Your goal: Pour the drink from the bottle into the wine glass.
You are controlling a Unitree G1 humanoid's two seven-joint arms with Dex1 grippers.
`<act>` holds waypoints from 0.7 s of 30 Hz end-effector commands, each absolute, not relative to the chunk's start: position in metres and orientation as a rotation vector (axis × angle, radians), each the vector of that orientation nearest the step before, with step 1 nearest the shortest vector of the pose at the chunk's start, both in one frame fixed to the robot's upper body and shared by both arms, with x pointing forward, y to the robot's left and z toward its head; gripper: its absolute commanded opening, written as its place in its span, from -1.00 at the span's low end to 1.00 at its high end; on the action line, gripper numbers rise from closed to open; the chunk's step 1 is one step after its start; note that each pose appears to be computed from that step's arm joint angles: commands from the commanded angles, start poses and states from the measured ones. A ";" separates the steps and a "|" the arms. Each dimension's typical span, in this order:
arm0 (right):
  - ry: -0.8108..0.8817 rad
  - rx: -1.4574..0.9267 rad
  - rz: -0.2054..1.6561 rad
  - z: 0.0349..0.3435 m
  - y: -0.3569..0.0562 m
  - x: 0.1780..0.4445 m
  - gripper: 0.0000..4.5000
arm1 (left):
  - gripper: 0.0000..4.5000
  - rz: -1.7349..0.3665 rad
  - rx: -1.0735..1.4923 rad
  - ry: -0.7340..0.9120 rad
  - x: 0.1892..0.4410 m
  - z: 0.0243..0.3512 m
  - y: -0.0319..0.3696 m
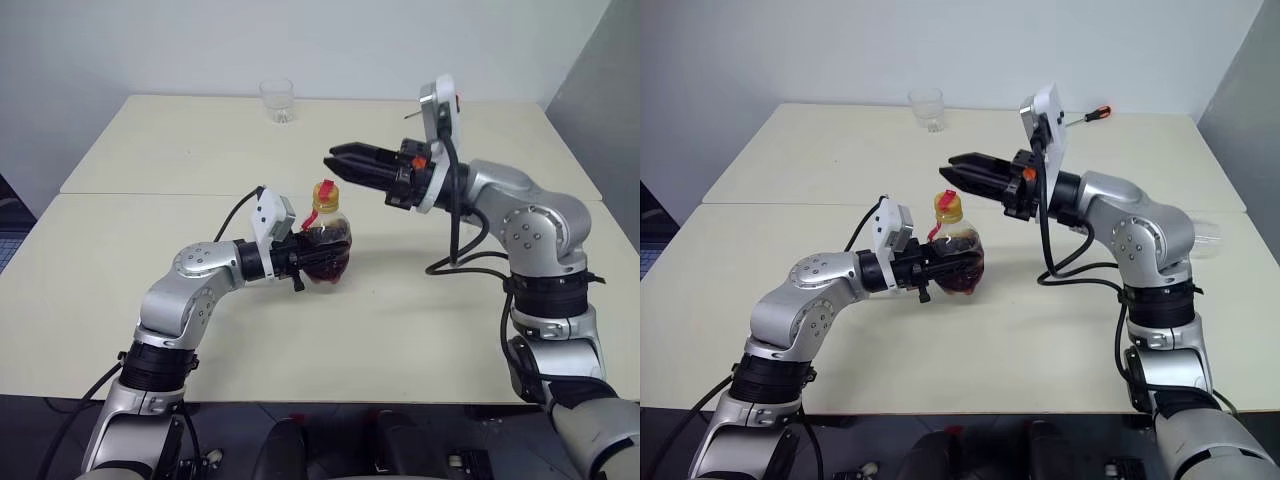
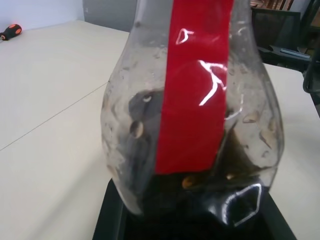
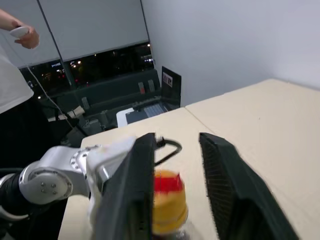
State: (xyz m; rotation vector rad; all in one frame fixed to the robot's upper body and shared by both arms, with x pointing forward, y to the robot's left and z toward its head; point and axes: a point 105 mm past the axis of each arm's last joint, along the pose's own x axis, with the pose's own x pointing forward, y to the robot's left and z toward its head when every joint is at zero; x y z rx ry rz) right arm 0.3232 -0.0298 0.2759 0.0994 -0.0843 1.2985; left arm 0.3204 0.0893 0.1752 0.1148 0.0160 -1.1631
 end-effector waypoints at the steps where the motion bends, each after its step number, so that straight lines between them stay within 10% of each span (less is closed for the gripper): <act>1: -0.151 0.055 1.290 0.285 -0.030 0.317 0.26 | -0.56 -1.178 0.139 -0.054 0.318 0.191 0.088; 21: -0.143 0.025 1.371 0.270 -0.007 0.299 0.39 | -0.56 -1.181 0.137 -0.046 0.316 0.190 0.089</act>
